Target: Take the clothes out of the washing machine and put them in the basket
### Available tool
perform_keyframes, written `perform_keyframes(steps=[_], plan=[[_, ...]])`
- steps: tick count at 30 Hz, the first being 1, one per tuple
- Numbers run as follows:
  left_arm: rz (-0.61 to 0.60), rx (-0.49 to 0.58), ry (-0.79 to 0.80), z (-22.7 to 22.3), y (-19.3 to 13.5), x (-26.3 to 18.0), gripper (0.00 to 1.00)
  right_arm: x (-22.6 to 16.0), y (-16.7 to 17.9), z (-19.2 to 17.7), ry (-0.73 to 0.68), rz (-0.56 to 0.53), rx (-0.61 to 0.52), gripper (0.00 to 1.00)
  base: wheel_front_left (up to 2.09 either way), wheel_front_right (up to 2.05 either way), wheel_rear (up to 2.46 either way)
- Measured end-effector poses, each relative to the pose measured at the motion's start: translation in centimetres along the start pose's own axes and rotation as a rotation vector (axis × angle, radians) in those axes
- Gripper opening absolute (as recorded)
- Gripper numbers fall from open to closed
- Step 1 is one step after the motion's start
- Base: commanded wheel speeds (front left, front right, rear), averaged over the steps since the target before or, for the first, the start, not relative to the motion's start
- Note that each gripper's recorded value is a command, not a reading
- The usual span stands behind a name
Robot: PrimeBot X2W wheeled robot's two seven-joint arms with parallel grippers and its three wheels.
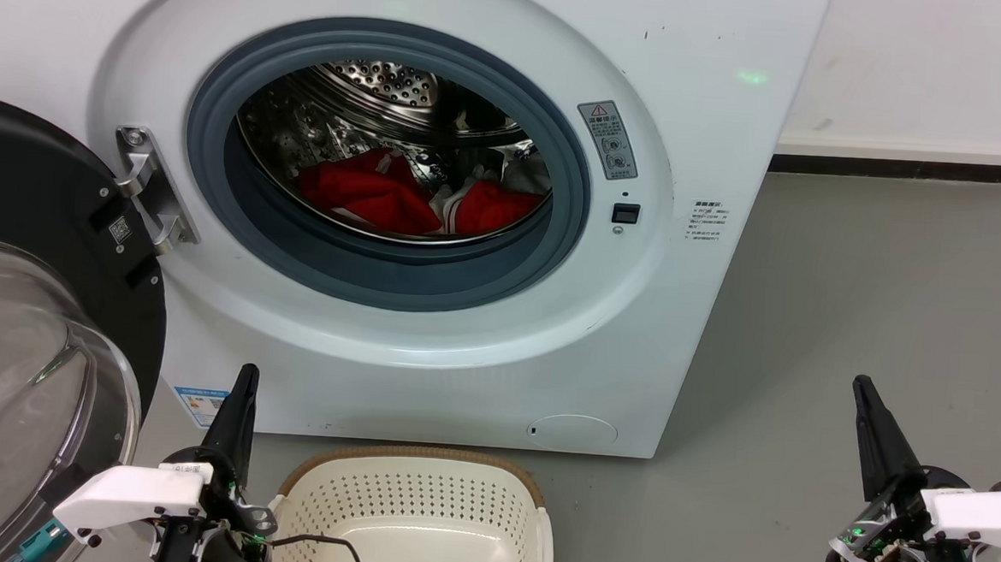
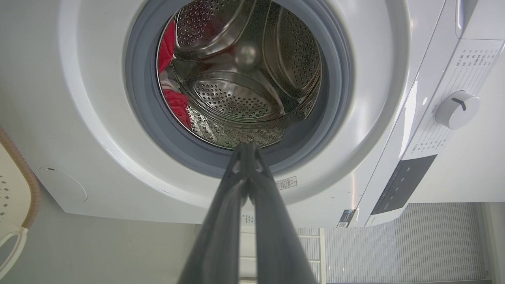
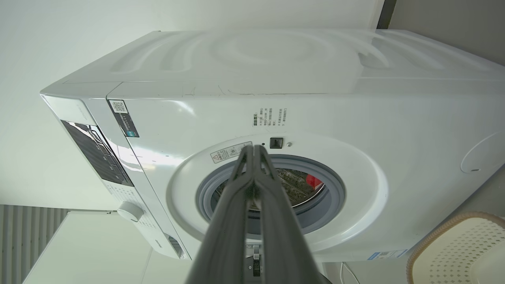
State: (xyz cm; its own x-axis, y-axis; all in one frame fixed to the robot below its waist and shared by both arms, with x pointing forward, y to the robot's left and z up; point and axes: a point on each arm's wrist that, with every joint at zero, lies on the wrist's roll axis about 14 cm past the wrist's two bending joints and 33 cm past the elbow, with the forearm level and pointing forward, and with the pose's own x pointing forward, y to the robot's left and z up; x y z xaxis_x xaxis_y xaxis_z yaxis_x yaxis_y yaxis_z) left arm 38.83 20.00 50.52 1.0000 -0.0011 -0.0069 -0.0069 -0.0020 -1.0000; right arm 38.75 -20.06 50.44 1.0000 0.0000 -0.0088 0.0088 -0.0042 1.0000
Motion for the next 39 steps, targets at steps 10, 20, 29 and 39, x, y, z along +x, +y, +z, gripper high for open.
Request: perform_keyframes(steps=[10, 20, 29, 39], plan=[[0.000, 0.000, 0.000, 0.0, 0.0, 0.0, 0.00, 0.0, 0.0, 0.0, 0.000, 0.000, 0.000, 0.00, 0.00, 0.00, 0.00], [0.000, 0.000, 0.000, 0.0, 0.0, 0.0, 0.00, 0.0, 0.0, 0.0, 0.000, 0.000, 0.000, 0.00, 0.00, 0.00, 0.00], [0.000, 0.000, 0.000, 0.0, 0.0, 0.0, 0.00, 0.0, 0.0, 0.0, 0.000, 0.000, 0.000, 0.00, 0.00, 0.00, 0.00], [0.074, 0.011, -0.021, 0.2, 2.5, -1.2, 1.00, -1.2, -2.4, 0.1, -0.018, -0.071, -0.012, 1.00, 0.00, 0.00, 0.00]])
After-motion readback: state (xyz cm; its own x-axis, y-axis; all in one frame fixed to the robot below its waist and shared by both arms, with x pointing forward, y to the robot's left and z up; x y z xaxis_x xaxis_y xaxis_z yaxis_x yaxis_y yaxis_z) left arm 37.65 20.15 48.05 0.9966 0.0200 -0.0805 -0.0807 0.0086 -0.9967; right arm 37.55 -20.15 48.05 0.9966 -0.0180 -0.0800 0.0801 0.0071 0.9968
